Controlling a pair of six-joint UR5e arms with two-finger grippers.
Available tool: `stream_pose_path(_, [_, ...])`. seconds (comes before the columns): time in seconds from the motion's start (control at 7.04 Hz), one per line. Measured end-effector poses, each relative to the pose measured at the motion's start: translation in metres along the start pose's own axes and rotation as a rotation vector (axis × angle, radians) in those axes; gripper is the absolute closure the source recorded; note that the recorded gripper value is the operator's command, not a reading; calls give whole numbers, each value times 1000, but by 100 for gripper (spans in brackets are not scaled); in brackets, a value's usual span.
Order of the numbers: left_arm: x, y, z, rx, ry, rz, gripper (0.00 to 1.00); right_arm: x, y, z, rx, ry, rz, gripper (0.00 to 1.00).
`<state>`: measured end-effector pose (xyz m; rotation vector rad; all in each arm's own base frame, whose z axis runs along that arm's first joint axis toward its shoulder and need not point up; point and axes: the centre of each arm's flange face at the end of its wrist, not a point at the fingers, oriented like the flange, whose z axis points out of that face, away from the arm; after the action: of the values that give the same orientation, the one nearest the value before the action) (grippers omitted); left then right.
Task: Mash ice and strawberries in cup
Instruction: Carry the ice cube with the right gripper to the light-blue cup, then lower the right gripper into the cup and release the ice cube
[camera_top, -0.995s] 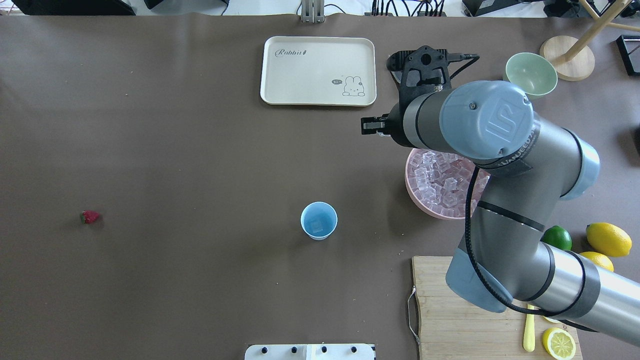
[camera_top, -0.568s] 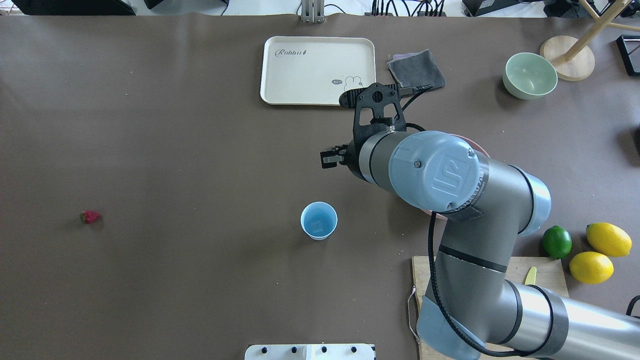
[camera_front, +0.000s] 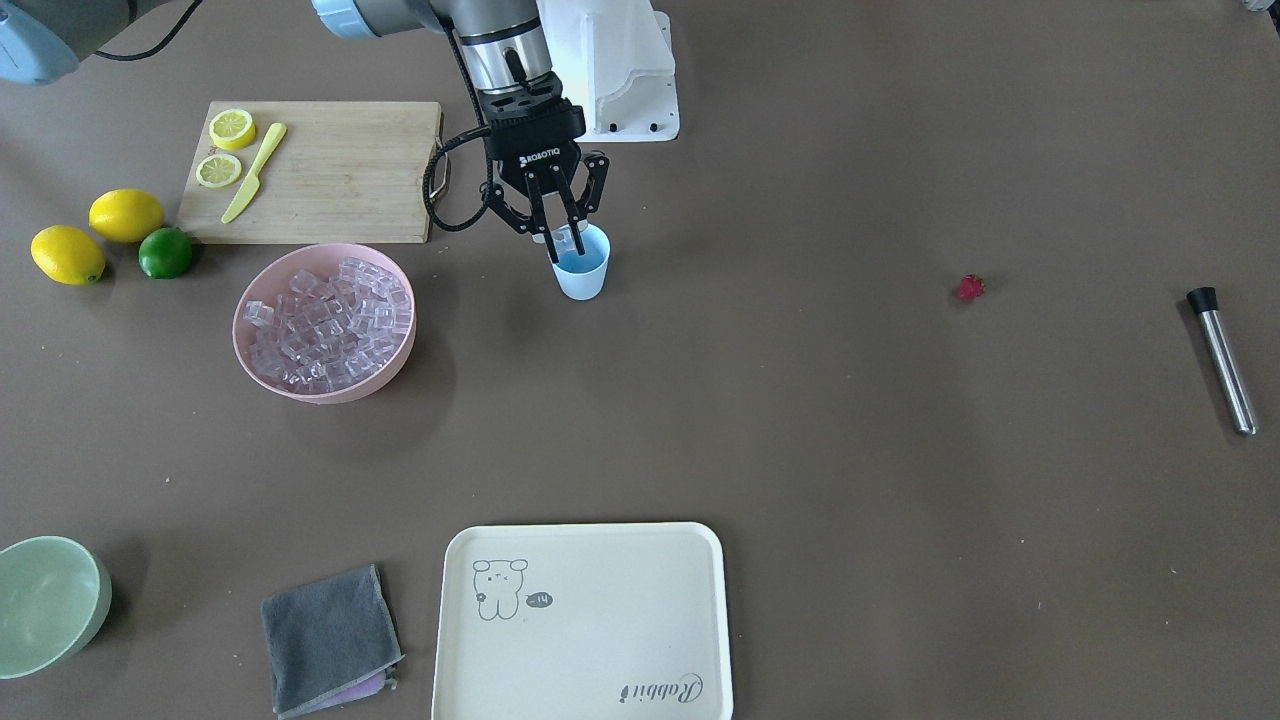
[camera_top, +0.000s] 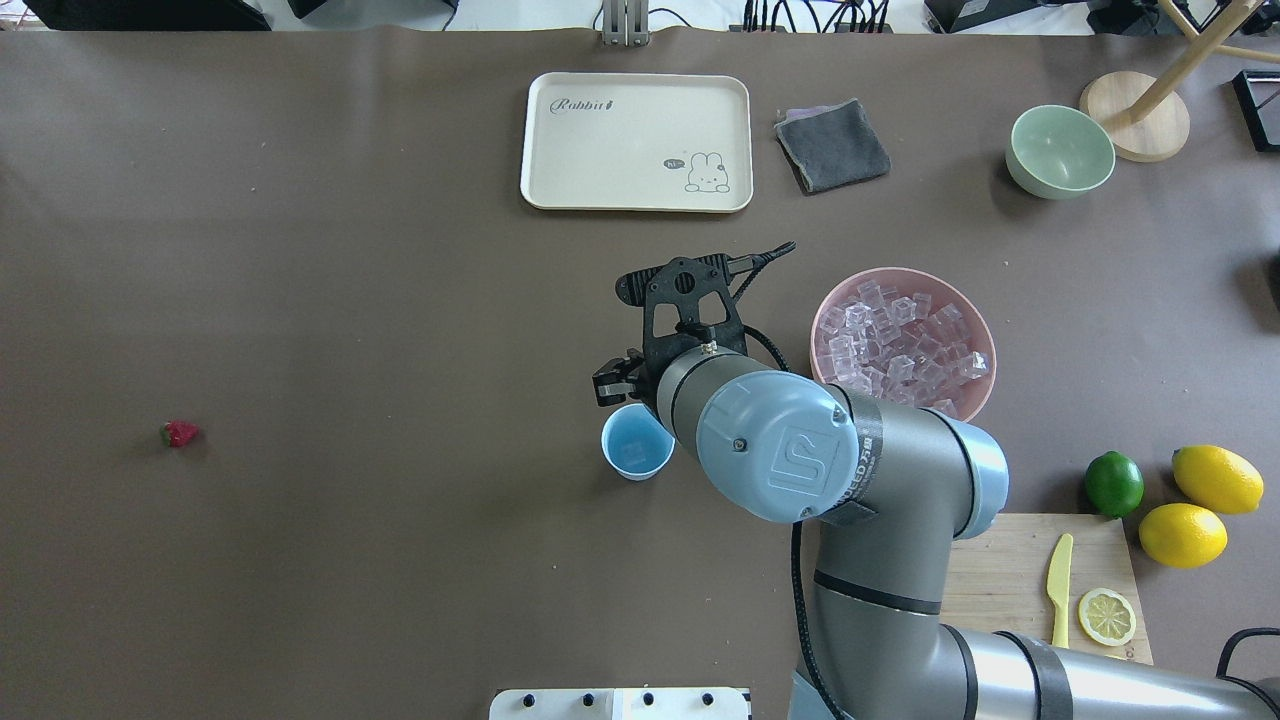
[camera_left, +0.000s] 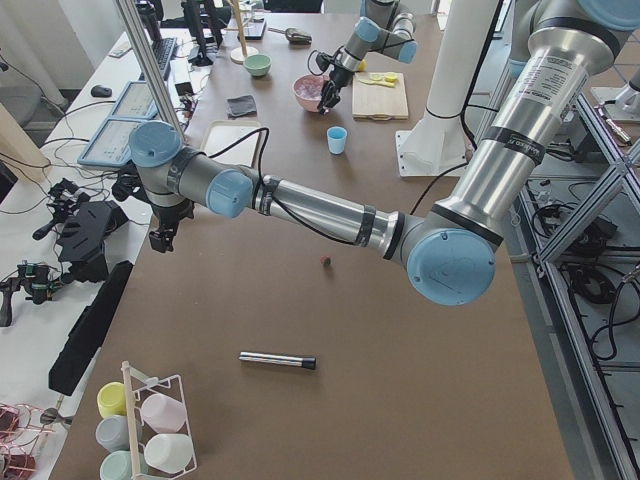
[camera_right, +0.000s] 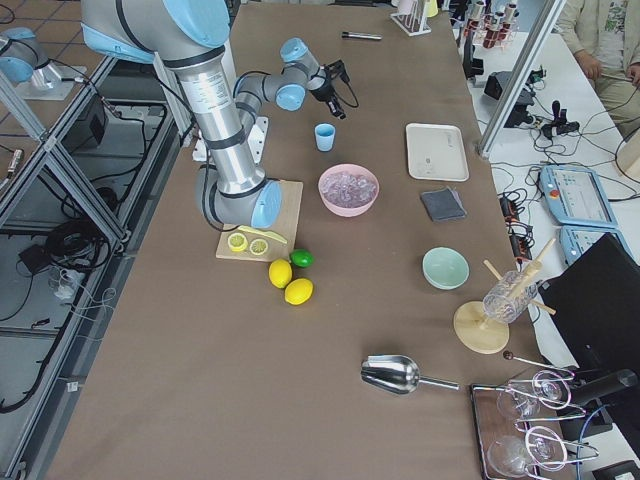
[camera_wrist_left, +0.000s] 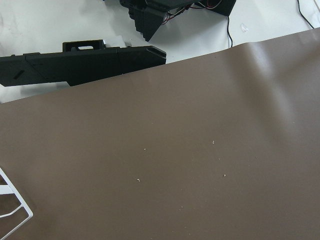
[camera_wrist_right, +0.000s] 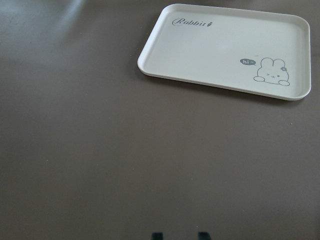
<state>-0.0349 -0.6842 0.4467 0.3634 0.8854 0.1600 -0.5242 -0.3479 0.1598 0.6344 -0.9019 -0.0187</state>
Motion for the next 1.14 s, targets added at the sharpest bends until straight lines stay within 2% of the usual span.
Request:
stream_pose_path(0.28, [0,0,0,0,-1,0,2,-4,14,15,-6,-10,-7,100])
stream_pose_path(0.71, [-2,1,1,-2,-1,-1,2,-11,31,18,-27,-20,-20,100])
stream_pose_path(0.85, [-2,1,1,-2,-1,-1,2,-12,36,19,-34,-21,-25,85])
stream_pose_path(0.99, [-2,1,0,0,-2,-1,2,-15,42,18,-38,-25,-30,35])
stream_pose_path(1.14, [-3,2,0,-1,-2,-2,2,-18,44,17,-39,-29,-36,6])
